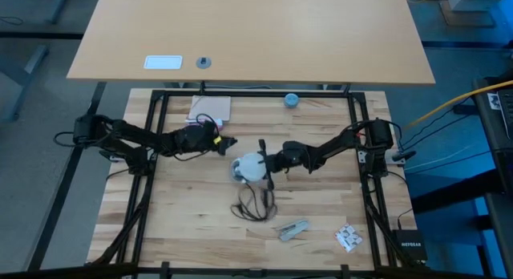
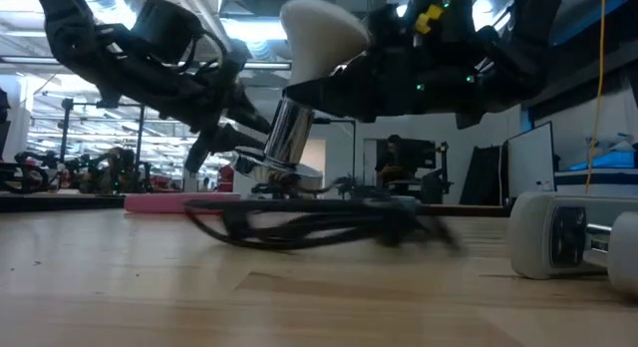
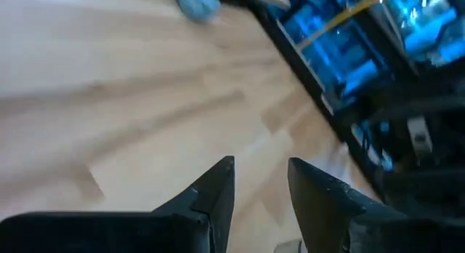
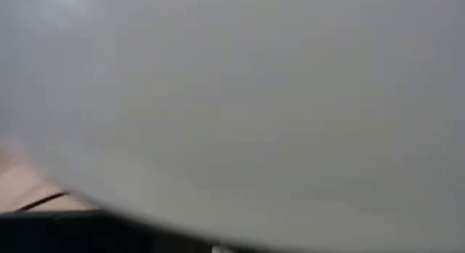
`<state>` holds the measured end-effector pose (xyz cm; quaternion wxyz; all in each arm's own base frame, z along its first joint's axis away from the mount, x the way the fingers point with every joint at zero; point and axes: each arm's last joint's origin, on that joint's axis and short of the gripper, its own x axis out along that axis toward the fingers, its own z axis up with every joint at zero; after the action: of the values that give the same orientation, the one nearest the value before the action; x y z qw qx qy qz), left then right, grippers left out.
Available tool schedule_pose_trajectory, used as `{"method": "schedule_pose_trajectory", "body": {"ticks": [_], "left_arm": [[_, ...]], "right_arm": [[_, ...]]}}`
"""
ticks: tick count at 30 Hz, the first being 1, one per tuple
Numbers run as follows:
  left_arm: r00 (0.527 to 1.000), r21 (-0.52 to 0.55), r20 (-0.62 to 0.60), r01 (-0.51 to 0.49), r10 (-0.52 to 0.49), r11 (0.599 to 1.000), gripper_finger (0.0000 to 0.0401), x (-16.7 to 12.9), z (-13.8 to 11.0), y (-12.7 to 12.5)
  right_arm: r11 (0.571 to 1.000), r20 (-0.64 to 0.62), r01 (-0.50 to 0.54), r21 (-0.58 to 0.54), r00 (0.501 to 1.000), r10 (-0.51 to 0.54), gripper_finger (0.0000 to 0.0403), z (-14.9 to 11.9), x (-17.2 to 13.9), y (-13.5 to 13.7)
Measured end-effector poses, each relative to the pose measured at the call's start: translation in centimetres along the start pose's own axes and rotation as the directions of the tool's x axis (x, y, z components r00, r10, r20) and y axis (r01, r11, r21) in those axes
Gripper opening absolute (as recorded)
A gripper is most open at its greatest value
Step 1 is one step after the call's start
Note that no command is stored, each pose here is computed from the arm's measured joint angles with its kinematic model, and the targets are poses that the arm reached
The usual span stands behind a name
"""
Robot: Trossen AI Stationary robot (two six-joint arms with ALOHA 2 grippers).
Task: Screw lightbulb
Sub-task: Remove the lightbulb from the lamp
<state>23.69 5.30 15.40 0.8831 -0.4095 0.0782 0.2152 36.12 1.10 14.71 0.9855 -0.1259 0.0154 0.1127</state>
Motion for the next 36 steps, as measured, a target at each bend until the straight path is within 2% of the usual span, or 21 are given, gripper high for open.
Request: {"method": "schedule_pose_trajectory", "body": {"ticks": [2, 6, 10, 13, 16, 19, 24, 30, 36], "left_arm": [[1.000, 0.001, 0.010, 0.024, -0.024, 1.000, 0.0121, 0.0, 0.4, 0.0], [0.986, 0.036, -0.067, 0.154, -0.151, 0.987, 0.0121, -0.3, 1.0, -0.4], [0.945, 0.074, -0.185, 0.286, -0.269, 0.955, 0.0121, -1.3, 1.4, -1.0], [0.920, 0.127, -0.227, 0.354, -0.320, 0.927, 0.0121, -2.2, 1.8, -1.6], [0.918, 0.180, -0.245, 0.359, -0.312, 0.916, 0.0121, -2.9, 1.9, -1.7], [0.916, 0.168, -0.265, 0.351, -0.300, 0.921, 0.0121, -3.0, 1.7, -1.7], [0.875, 0.170, -0.338, 0.418, -0.346, 0.892, 0.0128, -3.0, 1.4, -1.7], [0.859, 0.156, -0.381, 0.423, -0.341, 0.892, 0.0179, -2.7, 0.4, -1.8], [0.836, 0.076, -0.454, 0.381, -0.308, 0.922, 0.0231, -2.4, -1.1, -1.8]], "right_arm": [[1.000, -0.005, 0.026, -0.004, 1.000, -0.026, 0.0159, 0.0, 0.0, -0.1], [0.997, -0.011, 0.068, -0.031, 0.998, -0.069, 0.0159, 0.0, 0.0, -0.3], [0.993, -0.012, 0.103, -0.058, 0.995, -0.104, 0.0159, 0.0, -0.1, -0.8], [0.992, -0.009, 0.112, -0.062, 0.994, -0.113, 0.0159, 0.0, -0.2, -1.1], [0.992, -0.009, 0.108, -0.062, 0.994, -0.109, 0.0159, -0.1, -0.2, -1.3], [0.992, -0.009, 0.109, -0.064, 0.994, -0.110, 0.0159, -0.1, -0.2, -1.3], [0.992, -0.008, 0.110, -0.065, 0.994, -0.111, 0.0159, -0.1, -0.2, -1.3], [0.992, -0.006, 0.112, -0.065, 0.994, -0.113, 0.0159, 0.0, -0.2, -1.3], [0.985, 0.077, 0.143, -0.096, 0.988, -0.136, 0.0159, 0.8, -0.3, -1.5]]}}
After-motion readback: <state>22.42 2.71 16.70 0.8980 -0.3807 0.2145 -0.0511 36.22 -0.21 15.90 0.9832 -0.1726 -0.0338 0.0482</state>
